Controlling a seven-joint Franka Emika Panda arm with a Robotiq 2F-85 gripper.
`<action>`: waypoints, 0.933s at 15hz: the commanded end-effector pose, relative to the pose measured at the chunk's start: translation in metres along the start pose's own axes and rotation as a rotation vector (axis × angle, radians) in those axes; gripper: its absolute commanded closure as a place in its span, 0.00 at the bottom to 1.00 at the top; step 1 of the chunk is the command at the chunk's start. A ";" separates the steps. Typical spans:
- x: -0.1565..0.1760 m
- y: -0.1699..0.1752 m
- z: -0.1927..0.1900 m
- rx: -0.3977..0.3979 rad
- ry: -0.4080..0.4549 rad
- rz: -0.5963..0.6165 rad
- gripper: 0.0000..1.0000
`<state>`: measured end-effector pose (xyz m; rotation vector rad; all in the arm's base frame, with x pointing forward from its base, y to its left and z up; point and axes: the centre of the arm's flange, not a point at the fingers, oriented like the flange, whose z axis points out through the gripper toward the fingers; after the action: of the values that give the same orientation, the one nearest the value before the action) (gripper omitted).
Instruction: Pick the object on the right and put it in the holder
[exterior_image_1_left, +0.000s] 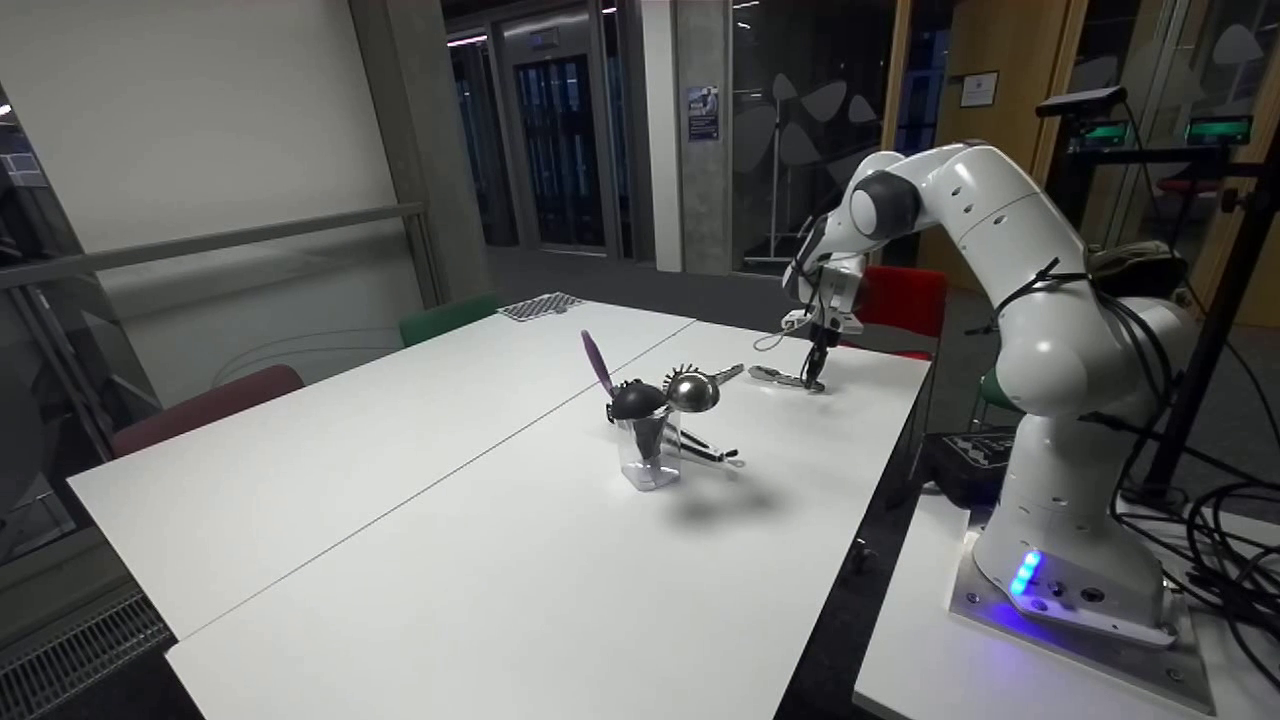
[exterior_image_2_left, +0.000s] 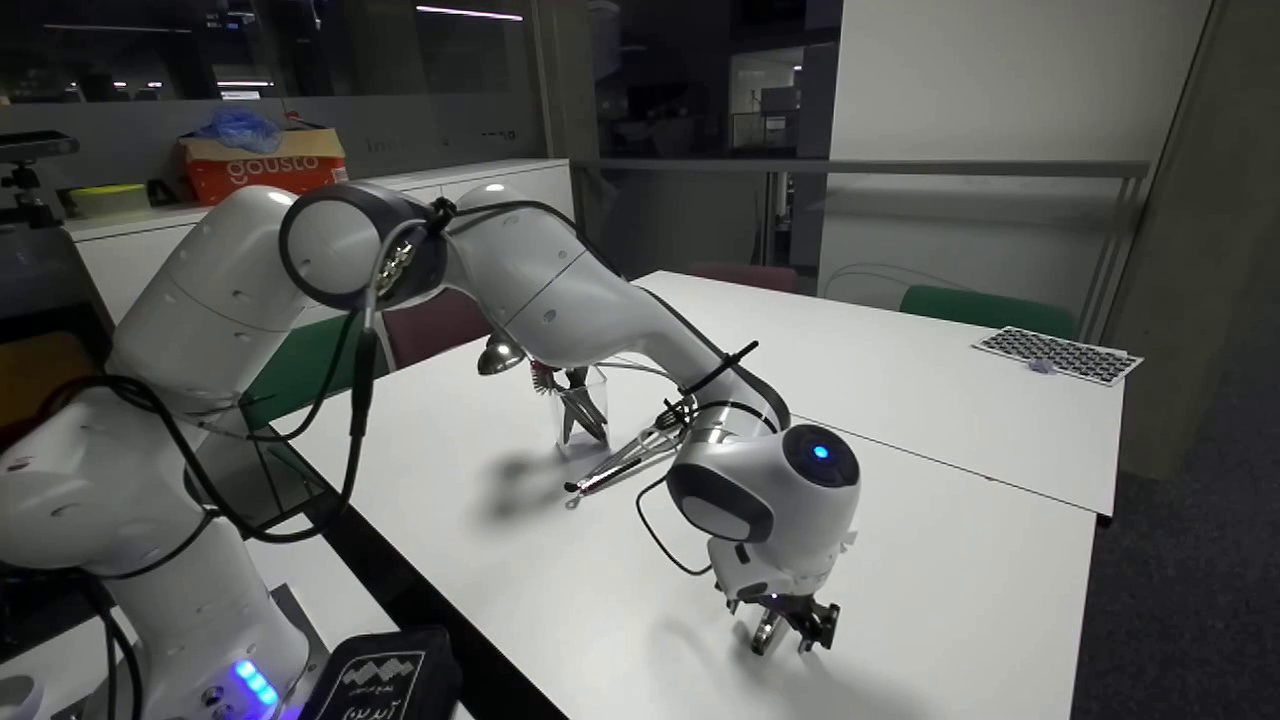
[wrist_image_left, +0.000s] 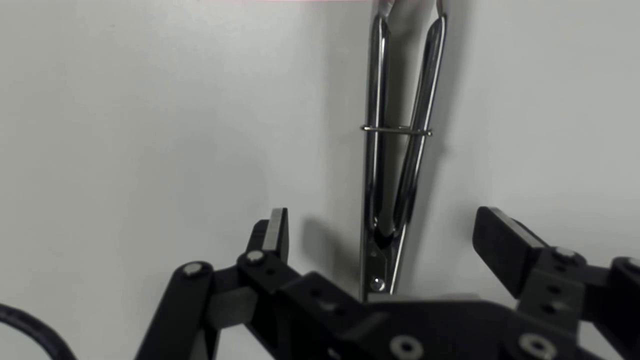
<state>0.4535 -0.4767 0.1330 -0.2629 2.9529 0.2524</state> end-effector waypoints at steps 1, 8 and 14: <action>0.004 0.011 -0.010 0.025 0.006 0.003 0.00; 0.008 0.008 -0.011 0.039 0.020 -0.001 0.58; 0.010 0.006 -0.022 0.063 0.008 0.001 0.96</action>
<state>0.4508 -0.4837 0.1418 -0.2649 2.9579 0.2142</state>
